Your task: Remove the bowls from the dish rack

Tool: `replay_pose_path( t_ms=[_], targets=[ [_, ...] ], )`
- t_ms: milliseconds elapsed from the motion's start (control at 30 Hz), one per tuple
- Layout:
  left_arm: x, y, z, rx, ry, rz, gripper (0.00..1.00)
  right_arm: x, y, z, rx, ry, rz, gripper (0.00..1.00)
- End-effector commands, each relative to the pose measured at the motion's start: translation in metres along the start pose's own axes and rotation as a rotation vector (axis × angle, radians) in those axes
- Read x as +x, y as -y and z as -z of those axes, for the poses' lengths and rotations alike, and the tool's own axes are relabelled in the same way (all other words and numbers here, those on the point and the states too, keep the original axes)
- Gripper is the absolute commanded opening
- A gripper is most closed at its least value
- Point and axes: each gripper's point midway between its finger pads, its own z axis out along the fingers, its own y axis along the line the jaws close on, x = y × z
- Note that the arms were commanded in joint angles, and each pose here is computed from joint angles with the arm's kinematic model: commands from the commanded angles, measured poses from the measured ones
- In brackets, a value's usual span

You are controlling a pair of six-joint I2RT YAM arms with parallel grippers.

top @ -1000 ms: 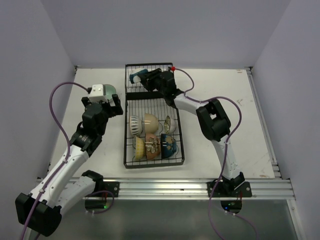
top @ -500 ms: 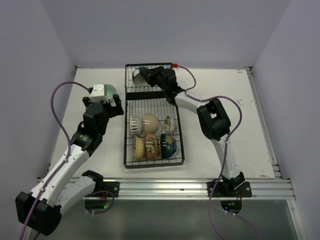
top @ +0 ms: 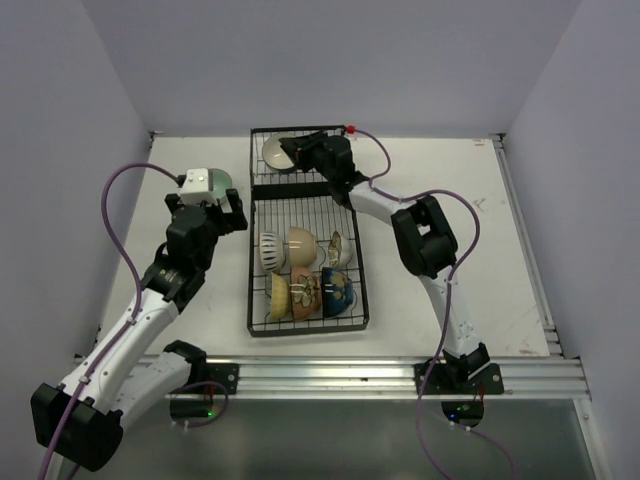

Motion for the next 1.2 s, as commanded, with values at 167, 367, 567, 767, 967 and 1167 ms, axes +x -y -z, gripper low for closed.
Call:
replay_pose_path(
  t_ms=[167, 367, 567, 767, 967, 1167],
  targets=[
    [-0.009, 0.003, 0.0, 0.008, 0.034, -0.004, 1.0, -0.03, -0.071, 0.022, -0.027, -0.029, 0.206, 0.39],
    [-0.009, 0.003, 0.0, 0.011, 0.034, -0.001, 1.0, -0.058, -0.068, 0.041, 0.116, -0.047, 0.36, 0.48],
    [-0.008, 0.004, -0.001, 0.014, 0.03, -0.001, 1.0, -0.068, -0.047, 0.044, 0.216, -0.068, 0.477, 0.48],
    [-0.008, 0.005, -0.002, 0.017, 0.029, -0.002, 1.0, -0.064, -0.028, 0.035, 0.291, -0.127, 0.537, 0.48],
    [-0.006, 0.005, -0.002, 0.017, 0.023, -0.004, 1.0, -0.052, -0.008, 0.031, 0.346, -0.163, 0.613, 0.49],
    [-0.005, 0.006, -0.003, 0.021, 0.021, -0.006, 1.0, -0.044, 0.01, 0.033, 0.418, -0.165, 0.706, 0.51]
  ],
)
